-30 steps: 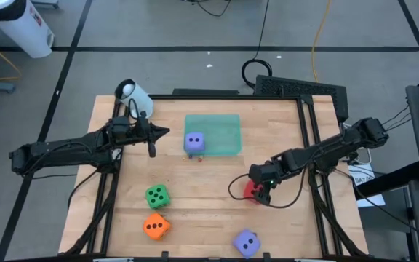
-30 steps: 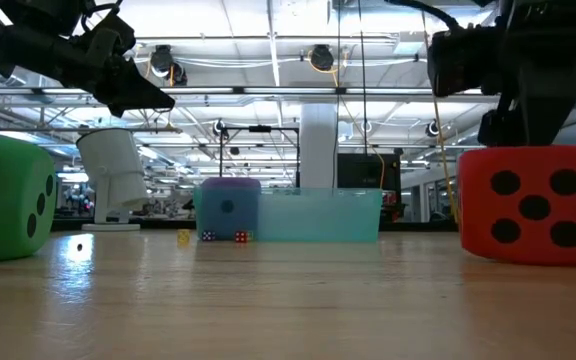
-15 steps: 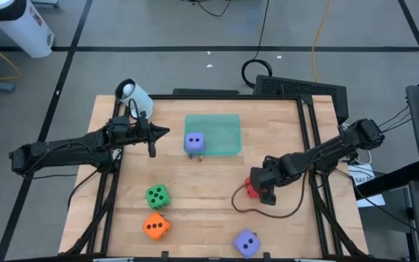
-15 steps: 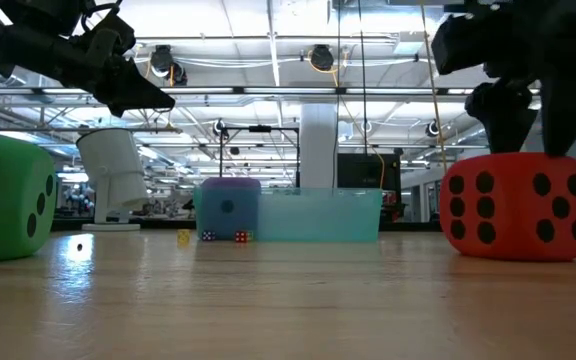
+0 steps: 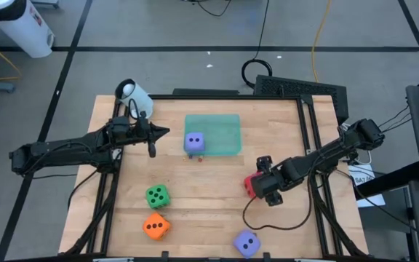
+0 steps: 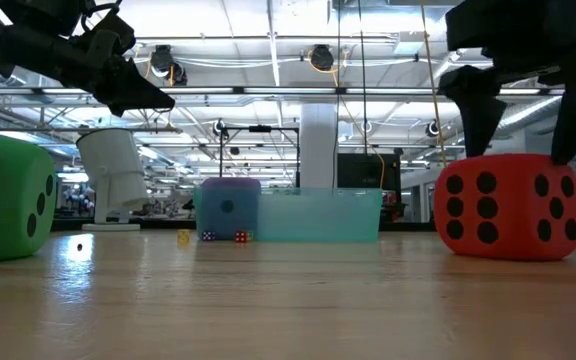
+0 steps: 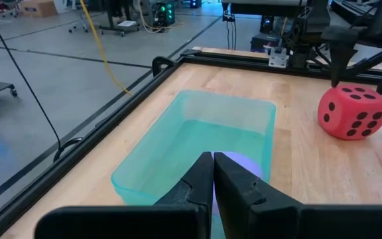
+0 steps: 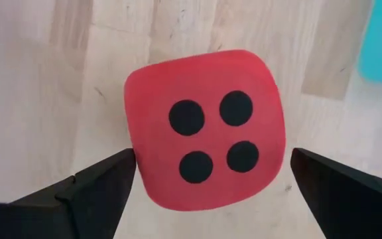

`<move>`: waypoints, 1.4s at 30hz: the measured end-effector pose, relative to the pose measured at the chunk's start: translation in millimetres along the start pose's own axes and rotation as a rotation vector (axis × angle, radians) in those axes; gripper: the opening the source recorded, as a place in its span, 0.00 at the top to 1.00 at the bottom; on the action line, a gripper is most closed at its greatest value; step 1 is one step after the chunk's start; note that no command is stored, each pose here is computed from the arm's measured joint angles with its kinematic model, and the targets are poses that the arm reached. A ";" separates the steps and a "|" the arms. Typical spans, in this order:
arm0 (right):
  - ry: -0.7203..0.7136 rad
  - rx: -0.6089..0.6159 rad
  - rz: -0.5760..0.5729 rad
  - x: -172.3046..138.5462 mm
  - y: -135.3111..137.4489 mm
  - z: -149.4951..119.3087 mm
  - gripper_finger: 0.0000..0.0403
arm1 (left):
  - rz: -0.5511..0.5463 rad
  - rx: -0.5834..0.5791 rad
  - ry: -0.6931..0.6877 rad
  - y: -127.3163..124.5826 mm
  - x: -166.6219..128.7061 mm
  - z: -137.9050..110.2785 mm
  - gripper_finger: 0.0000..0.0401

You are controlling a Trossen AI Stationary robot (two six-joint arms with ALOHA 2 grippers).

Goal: Pick & Place Dice

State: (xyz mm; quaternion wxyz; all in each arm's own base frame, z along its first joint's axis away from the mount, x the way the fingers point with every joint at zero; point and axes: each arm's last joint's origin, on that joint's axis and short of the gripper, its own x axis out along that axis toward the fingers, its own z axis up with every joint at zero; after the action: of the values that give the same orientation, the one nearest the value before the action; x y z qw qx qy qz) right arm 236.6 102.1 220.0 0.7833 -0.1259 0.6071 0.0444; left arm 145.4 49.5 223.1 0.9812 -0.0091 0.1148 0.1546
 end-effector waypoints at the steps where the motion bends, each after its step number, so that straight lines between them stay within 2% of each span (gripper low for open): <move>1: -0.005 -0.033 0.002 -0.2 1.2 0.2 0.03 | 0.000 0.000 0.000 0.0 0.0 0.0 0.95; 10: -0.061 -0.140 0.030 0.3 -3.7 6.9 0.03 | 0.000 0.000 0.001 0.0 0.0 -0.1 0.95; 20: -0.070 -0.114 0.107 4.3 -23.0 11.1 0.03 | 0.000 0.004 0.001 0.0 0.0 -0.1 0.95; 25: -0.041 -0.117 0.129 16.9 -29.1 13.4 0.03 | 0.000 0.008 0.007 0.0 0.0 -0.6 0.95; 35: -0.040 -0.097 0.145 39.5 -27.2 10.3 0.03 | -0.001 0.019 0.018 0.0 0.0 -1.7 0.95; 42: -0.072 -0.029 0.237 61.6 -21.1 -2.4 0.03 | -0.001 0.018 0.018 0.0 0.0 -1.7 0.95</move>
State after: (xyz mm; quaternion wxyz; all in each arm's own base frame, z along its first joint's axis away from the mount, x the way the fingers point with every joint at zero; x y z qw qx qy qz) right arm 255.1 76.0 163.2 0.7920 -0.0628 0.5884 0.1501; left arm 145.1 49.4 221.5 0.9803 -0.0019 0.1248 0.1533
